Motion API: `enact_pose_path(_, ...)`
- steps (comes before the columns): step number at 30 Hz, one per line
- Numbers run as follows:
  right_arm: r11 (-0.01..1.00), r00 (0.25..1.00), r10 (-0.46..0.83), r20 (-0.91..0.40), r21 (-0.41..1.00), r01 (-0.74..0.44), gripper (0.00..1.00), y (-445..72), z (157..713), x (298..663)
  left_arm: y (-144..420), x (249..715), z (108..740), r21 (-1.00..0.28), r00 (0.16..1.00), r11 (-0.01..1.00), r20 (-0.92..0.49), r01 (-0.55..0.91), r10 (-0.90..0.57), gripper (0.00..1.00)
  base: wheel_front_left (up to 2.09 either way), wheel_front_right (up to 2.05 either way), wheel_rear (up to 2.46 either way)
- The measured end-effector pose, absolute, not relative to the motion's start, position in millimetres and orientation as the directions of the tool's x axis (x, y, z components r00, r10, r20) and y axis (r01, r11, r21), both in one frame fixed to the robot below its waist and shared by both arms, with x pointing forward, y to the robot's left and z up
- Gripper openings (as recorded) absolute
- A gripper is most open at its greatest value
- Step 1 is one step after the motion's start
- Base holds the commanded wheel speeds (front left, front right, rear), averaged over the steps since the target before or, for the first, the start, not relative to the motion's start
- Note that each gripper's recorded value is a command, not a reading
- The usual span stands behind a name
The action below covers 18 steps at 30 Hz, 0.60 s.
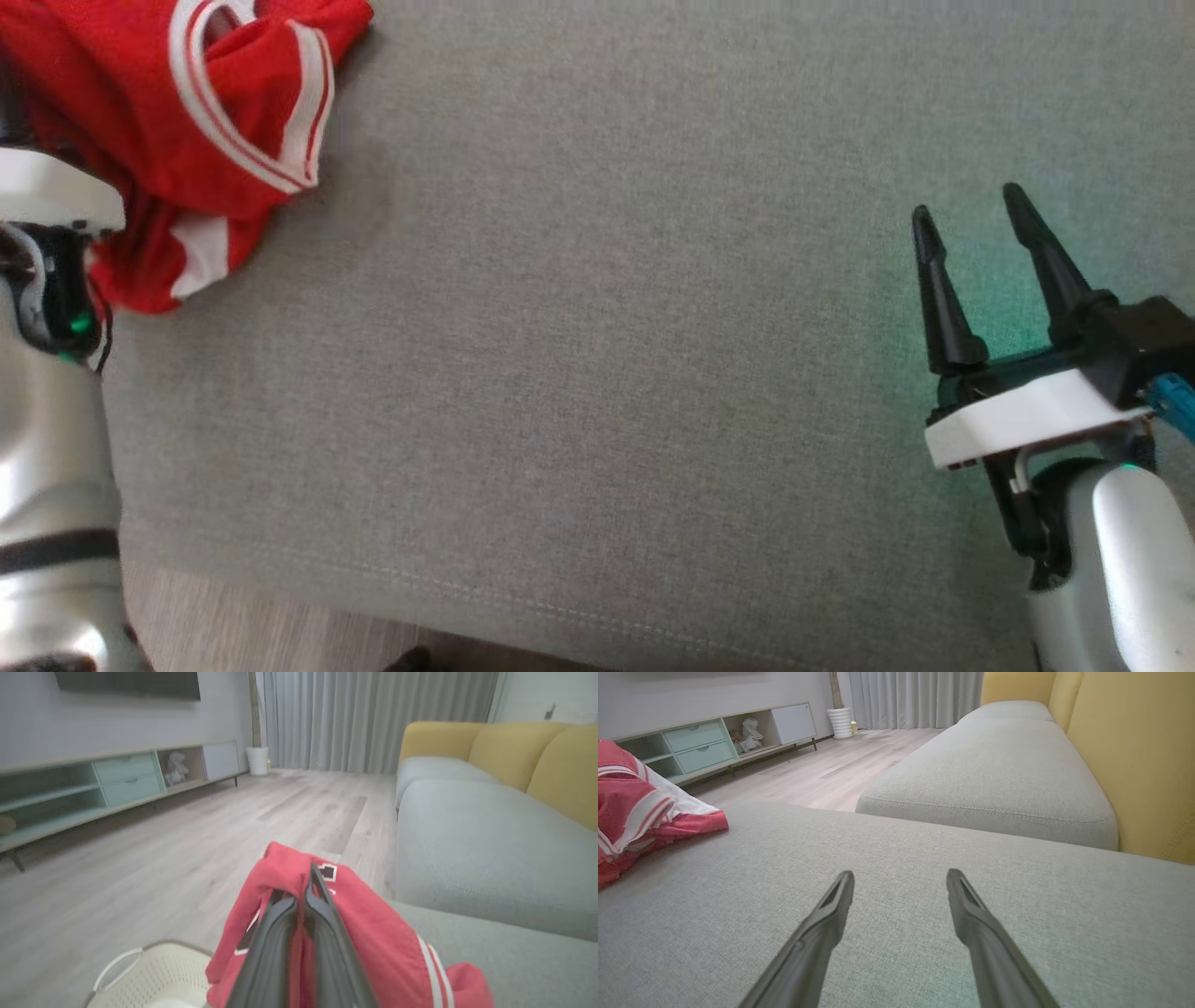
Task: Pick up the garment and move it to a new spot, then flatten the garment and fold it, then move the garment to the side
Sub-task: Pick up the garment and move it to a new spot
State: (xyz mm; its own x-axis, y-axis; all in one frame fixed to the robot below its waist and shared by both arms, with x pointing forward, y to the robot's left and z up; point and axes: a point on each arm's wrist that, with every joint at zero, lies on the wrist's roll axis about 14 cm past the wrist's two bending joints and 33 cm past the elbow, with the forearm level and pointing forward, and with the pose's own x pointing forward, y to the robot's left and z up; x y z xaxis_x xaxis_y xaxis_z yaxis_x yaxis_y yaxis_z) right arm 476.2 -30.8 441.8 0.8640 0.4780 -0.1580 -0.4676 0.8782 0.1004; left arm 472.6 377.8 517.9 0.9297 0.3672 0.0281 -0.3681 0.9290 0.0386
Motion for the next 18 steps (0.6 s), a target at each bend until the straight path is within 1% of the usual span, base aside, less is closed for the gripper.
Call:
enact_pose_path(5, 0.884, 0.877, 0.466, -0.112, 0.101, -0.457, 1.0, -32, 461, 473, 358, 455, 569, 0.076, 0.933, 0.942, 0.189, -0.326, 0.308, 0.0, 0.0, 0.0, 0.0)
enact_pose_path(9, 0.892, 0.891, 0.447, -0.082, 0.106, -0.439, 1.0, -37, 475, 463, 330, 438, 601, 0.1, 0.929, 0.959, 0.293, -0.266, 0.227, 0.0, 0.0, 0.0, 0.0)
enact_pose_path(14, 0.911, 0.91, 0.407, -0.079, 0.106, -0.398, 1.0, -55, 482, 444, 286, 412, 613, 0.117, 0.931, 0.978, 0.344, -0.174, 0.125, 0.0, 0.0, 0.0, 0.0)
enact_pose_path(18, 0.929, 0.929, 0.363, -0.068, 0.109, -0.354, 1.0, -71, 490, 434, 231, 399, 625, 0.099, 0.927, 0.994, 0.375, -0.043, 0.002, 0.0, 0.0, 0.0, 0.0)
